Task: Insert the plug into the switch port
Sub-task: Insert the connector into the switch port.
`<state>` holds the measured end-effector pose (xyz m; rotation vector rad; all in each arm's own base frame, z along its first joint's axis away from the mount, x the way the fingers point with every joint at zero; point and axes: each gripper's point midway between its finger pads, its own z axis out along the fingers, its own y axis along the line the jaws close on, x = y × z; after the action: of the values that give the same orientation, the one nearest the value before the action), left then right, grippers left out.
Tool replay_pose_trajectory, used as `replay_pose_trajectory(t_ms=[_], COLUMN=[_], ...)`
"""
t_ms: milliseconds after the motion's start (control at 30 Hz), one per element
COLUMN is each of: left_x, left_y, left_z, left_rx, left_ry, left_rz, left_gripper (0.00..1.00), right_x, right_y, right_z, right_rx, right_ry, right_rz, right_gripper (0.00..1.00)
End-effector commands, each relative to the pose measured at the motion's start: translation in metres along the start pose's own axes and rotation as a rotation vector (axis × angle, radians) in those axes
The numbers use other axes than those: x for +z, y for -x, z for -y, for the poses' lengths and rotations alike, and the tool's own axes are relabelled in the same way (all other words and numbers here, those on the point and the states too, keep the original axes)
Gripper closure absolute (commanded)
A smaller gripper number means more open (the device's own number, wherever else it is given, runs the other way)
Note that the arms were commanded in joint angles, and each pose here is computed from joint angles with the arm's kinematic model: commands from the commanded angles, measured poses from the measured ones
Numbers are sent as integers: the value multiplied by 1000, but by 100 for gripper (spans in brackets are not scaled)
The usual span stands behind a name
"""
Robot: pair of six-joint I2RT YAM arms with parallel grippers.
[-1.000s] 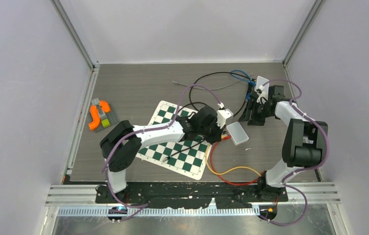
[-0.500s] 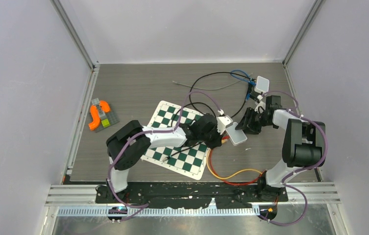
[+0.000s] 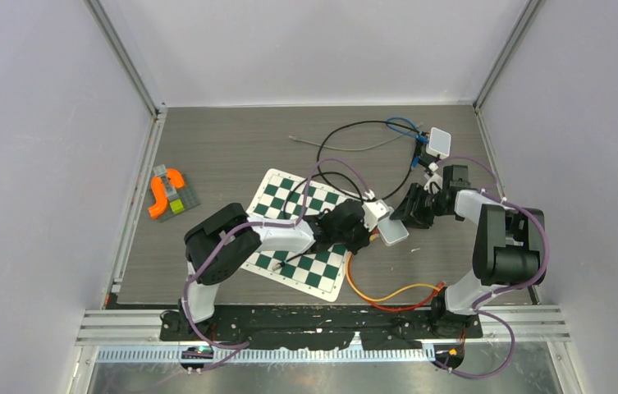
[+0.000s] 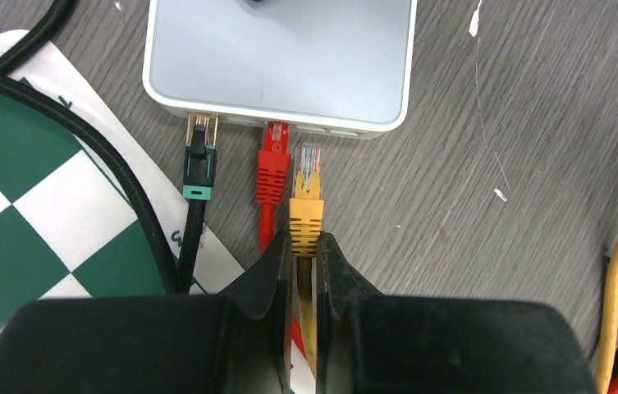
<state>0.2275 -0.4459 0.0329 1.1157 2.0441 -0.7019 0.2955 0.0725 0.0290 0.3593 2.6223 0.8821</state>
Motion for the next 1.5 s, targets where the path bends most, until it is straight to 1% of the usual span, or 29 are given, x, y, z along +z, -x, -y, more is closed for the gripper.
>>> replay_pose_trajectory(t_ms=[0,133,333,600,767,1000,1233,1467], left_x=[5,8,14,13,13,18,21,17], left_y=[17,18,9,9,12,8,12,21], left_z=[-3,-1,5,-13,-15,-16,-17,-18], left_rx=[53,65,98,104,120,155,147,165], left_ry=[41,30,30,146,156,172,181,190], left_rz=[90,110,97,108,143,156,181,208], left_gripper=[100,100,100,100,100,100,100,100], right_x=[-4,0,2,3,6,10,16,15], right_y=[1,-4,-5,-7,-12,-26,-45,-62], right_z=[-8,-6,-8,-7,-6,-7,-14,-16], right_rx=[-24,-13,-5,-1,5,46,87,91], right_ry=[28,40,57,56,68,106,173,200], right_rz=[24,8,7,0,-28,-73,-119,-153], right_gripper=[48,49,51,51,50,52,56,56])
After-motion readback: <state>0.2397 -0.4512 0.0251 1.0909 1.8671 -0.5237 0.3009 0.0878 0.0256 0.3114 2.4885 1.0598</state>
